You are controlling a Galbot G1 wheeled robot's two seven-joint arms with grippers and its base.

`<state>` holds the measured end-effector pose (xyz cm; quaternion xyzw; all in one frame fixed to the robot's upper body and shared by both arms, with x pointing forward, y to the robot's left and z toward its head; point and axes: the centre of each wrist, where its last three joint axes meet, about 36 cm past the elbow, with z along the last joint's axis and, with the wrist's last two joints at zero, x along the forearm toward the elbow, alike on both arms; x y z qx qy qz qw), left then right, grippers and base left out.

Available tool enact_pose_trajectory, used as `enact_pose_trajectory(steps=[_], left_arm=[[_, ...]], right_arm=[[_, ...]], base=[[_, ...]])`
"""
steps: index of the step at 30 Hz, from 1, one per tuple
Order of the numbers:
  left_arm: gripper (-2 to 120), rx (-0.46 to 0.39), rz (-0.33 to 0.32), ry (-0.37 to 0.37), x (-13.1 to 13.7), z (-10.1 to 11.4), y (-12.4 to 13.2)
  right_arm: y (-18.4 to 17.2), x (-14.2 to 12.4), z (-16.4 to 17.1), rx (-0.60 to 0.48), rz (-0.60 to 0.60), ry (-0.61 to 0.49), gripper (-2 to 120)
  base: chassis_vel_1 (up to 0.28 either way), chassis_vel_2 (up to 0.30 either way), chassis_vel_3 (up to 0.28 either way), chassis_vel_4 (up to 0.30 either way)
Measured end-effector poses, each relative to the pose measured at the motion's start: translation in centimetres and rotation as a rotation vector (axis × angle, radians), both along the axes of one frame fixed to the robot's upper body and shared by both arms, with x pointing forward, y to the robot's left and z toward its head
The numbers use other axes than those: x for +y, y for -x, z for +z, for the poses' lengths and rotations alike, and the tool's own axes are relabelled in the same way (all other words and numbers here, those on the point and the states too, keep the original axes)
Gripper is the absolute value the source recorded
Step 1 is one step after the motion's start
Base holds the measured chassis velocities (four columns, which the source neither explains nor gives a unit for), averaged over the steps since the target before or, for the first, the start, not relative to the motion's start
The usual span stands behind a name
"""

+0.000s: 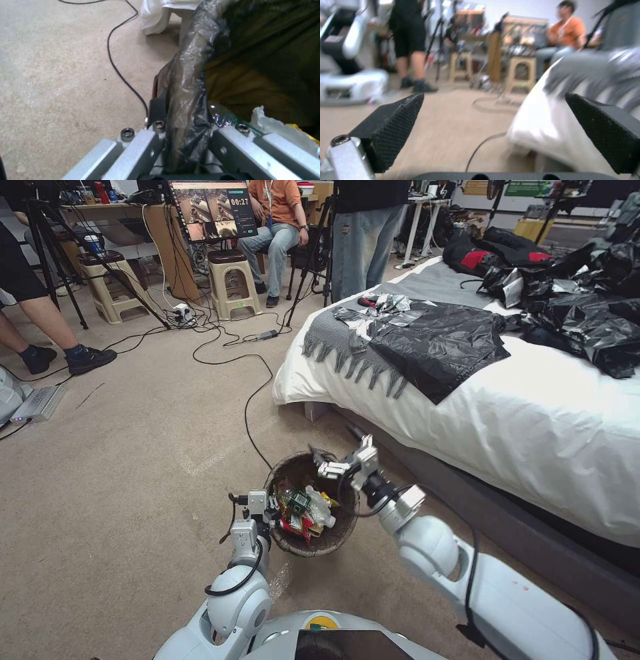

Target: Pick up the trash bin, then pick up the garbage from the floor and place it into the trash bin.

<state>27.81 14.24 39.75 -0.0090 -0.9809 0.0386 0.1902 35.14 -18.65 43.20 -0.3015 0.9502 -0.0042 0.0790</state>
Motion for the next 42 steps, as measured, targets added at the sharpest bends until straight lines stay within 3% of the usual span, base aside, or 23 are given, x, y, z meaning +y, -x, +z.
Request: enact_pose_trajectory(steps=[7,10,14,20,23,32,42], left_arm=[[0,-0.002,0.002,0.0,0.0,0.0,-0.1],[0,-0.006,0.007,-0.003,0.1,0.0,-0.2],[0,-0.007,0.009,-0.007,0.2,-0.1,-0.3],[0,-0.013,0.02,-0.02,0.7,-0.1,-0.3],[0,-0.019,0.025,-0.023,0.9,0.0,-0.4],[0,-0.034,0.035,-0.021,1.1,0.4,-0.5],[0,-0.039,0.048,0.006,1.1,0.8,-0.6]], right_arm=[[-0.5,-1.0,3.5,-0.057,-0.086,-0.049,100],[-0.6,-2.9,5.2,-0.081,-0.209,-0.049,100],[-0.5,-3.8,5.4,-0.081,-0.273,-0.043,100],[0.7,-6.4,4.5,-0.045,-0.496,-0.029,100],[1.7,-6.8,3.4,-0.027,-0.549,-0.01,100],[4.9,-6.6,0.5,-0.019,-0.631,0.054,100],[5.8,-6.1,-0.2,-0.005,-0.632,0.064,100]], base=[[0.0,0.0,0.0,0.0],[0.0,0.0,0.0,0.0],[0.0,0.0,0.0,0.0],[0.0,0.0,0.0,0.0],[0.0,0.0,0.0,0.0],[0.0,0.0,0.0,0.0],[0.0,0.0,0.0,0.0]])
